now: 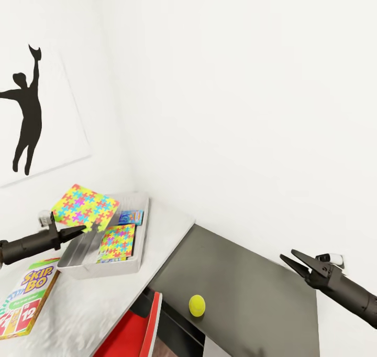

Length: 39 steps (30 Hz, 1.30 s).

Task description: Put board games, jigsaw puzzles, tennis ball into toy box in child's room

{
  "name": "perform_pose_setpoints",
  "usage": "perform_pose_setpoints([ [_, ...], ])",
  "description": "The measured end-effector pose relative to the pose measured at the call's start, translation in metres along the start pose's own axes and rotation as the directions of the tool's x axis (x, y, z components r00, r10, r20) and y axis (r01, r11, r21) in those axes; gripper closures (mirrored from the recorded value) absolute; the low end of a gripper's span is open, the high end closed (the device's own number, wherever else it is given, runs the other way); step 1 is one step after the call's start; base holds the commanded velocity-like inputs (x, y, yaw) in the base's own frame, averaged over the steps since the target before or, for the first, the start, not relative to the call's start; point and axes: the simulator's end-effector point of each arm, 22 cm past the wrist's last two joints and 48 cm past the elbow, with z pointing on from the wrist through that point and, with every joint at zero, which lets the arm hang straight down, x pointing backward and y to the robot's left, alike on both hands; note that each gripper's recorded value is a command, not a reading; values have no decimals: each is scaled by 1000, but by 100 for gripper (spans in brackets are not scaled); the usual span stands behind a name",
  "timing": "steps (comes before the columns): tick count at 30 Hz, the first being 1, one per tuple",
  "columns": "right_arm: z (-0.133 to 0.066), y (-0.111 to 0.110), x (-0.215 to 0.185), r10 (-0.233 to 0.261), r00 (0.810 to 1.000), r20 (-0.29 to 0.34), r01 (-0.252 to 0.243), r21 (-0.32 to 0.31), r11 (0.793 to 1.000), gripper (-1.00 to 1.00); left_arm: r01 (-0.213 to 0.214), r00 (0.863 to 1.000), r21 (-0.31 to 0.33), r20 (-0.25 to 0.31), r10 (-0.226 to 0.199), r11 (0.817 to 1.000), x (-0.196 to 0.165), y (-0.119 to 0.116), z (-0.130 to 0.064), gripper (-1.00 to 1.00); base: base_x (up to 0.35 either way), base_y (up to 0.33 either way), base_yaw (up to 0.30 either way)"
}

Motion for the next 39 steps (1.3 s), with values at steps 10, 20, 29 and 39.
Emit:
perform_pose_setpoints([
  [10, 29, -9, 42, 48, 992, -115, -47, 12, 999, -100, 2, 999, -39, -39, -3, 999, 8, 7, 23, 100, 0, 0, 0],
  [20, 43, -16, 57, 79, 990, -119, -76, 28, 997, -100, 9, 999, -34, -44, -10, 999, 13, 6, 31, 100, 0, 0, 0],
  [29, 43, -15, 55, 79, 991, -111, -76, 26, 997, -100, 6, 999, -109, -40, -11, 994, 10, 17, 54, 100, 0, 0, 0],
  [39, 36, -16, 44, 69, 994, -83, -67, 32, 997, -100, 29, 998, -291, -36, -41, 956, 5, 48, 92, 100, 0, 0, 0],
])
